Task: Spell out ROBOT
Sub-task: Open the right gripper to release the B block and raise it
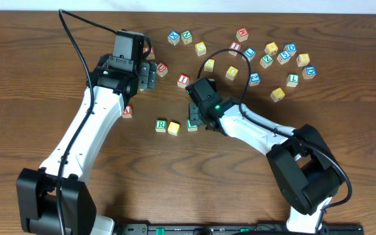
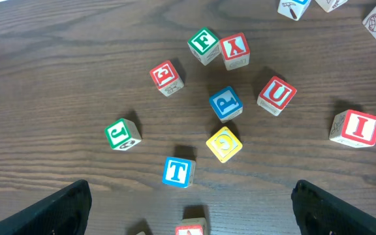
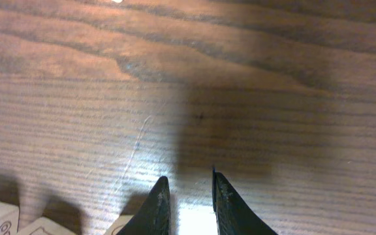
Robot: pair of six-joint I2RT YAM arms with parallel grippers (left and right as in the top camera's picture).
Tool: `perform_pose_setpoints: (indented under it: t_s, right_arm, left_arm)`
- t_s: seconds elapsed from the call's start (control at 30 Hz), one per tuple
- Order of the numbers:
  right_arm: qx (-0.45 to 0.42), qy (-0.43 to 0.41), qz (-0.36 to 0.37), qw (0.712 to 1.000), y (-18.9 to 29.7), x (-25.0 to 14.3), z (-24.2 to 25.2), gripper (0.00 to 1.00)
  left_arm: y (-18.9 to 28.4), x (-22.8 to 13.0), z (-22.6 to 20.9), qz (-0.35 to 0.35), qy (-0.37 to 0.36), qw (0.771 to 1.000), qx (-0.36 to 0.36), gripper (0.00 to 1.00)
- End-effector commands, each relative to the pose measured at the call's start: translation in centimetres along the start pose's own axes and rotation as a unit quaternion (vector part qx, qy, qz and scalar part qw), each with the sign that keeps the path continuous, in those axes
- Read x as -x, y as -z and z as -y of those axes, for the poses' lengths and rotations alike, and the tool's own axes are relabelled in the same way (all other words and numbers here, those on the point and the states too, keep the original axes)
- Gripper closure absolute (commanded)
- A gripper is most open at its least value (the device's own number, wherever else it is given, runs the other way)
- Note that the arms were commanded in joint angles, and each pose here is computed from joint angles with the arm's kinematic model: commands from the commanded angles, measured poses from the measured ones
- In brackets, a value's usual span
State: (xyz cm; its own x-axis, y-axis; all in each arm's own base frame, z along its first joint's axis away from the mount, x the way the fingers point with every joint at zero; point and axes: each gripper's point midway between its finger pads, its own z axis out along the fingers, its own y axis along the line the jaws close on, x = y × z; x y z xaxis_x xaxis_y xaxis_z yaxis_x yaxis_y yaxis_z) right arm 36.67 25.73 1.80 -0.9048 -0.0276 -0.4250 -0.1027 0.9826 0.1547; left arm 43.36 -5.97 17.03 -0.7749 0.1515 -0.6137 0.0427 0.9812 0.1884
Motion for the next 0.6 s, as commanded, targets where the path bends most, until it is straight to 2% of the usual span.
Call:
perform_pose_setpoints:
  t_s: [0.0,0.57]
  right_arm:
    - [0.003,0.01,0.001,1.0,-0.1,-0.2,-1.1,0.84]
    - [0.01,0.022,-0.003,1.0,0.1,-1.2,-2.5,0.85]
  left_arm:
    - [1.2,1.2,-0.8,0.019,0.005,1.0,0.007,0.04]
    - [1.2,1.2,-0.8,0.019,0.005,1.0,0.007,0.04]
